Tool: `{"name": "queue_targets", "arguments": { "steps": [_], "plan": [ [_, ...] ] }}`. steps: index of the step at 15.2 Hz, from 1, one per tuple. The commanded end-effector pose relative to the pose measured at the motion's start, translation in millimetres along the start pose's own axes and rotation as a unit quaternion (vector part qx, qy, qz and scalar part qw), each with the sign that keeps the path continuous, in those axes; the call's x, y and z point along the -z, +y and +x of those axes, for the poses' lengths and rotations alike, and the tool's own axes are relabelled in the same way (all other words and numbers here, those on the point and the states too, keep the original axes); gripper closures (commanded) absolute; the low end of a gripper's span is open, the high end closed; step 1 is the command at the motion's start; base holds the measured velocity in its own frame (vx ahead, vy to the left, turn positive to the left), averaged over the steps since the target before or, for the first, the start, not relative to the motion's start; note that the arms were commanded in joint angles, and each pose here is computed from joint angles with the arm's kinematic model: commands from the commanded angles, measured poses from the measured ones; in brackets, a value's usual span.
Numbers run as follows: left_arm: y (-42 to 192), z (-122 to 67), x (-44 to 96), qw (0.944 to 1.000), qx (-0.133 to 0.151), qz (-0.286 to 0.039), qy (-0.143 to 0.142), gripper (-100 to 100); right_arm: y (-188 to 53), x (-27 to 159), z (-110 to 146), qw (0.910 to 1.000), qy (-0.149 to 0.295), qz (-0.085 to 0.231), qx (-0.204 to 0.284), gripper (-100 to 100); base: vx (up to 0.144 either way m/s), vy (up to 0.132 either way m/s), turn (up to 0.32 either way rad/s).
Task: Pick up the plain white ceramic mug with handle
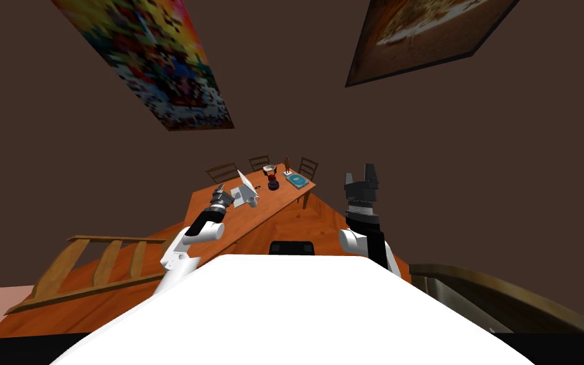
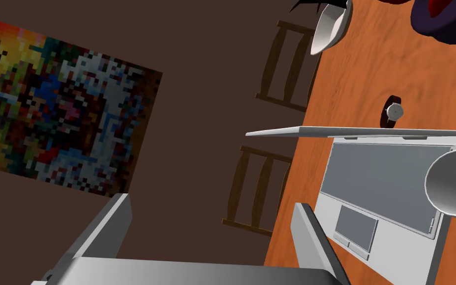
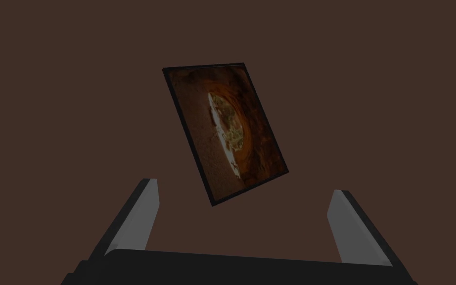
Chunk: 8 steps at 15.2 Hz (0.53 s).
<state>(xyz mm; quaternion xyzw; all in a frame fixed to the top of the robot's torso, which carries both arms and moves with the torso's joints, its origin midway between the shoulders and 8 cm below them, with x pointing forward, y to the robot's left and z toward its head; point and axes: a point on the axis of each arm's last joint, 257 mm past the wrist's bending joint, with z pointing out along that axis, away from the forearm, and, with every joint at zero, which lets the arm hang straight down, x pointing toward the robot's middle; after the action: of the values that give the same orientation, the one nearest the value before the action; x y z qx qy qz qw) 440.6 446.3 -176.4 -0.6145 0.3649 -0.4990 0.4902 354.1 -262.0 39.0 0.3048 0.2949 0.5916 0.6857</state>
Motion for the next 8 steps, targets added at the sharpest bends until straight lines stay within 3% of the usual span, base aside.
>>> {"name": "queue_targets", "arguments": {
  "steps": [1,2,3,5,6,8],
  "plan": [
    [9,-18.5,-3.4,0.9994,0.016,-0.020,-0.023,-100,0,0.0,0,1.0000,0.000,0.000,0.000,0,-0.004,-0.007,-0.166],
    [10,-18.9,-3.4,0.9994,0.016,-0.021,-0.024,-100,0,0.0,0,1.0000,0.000,0.000,0.000,0,-0.002,-0.002,-0.060],
    [14,-42.7,-8.1,0.9976,0.035,-0.033,-0.050,-100,0,0.0,0,1.0000,0.000,0.000,0.000,0,-0.003,-0.008,-0.158],
    [20,-46.5,-7.3,0.9967,0.038,-0.044,-0.057,-100,0,0.0,0,1.0000,0.000,0.000,0.000,0,-0.003,-0.003,-0.107],
    [23,-70.0,-10.8,0.9934,0.061,-0.052,-0.083,-100,0,0.0,0,1.0000,0.000,0.000,0.000,0,-0.002,-0.005,-0.140],
    [30,-74.3,-9.3,0.9918,0.063,-0.064,-0.091,-100,0,0.0,0,1.0000,0.000,0.000,0.000,0,-0.001,-0.002,-0.111]
  ]
}}
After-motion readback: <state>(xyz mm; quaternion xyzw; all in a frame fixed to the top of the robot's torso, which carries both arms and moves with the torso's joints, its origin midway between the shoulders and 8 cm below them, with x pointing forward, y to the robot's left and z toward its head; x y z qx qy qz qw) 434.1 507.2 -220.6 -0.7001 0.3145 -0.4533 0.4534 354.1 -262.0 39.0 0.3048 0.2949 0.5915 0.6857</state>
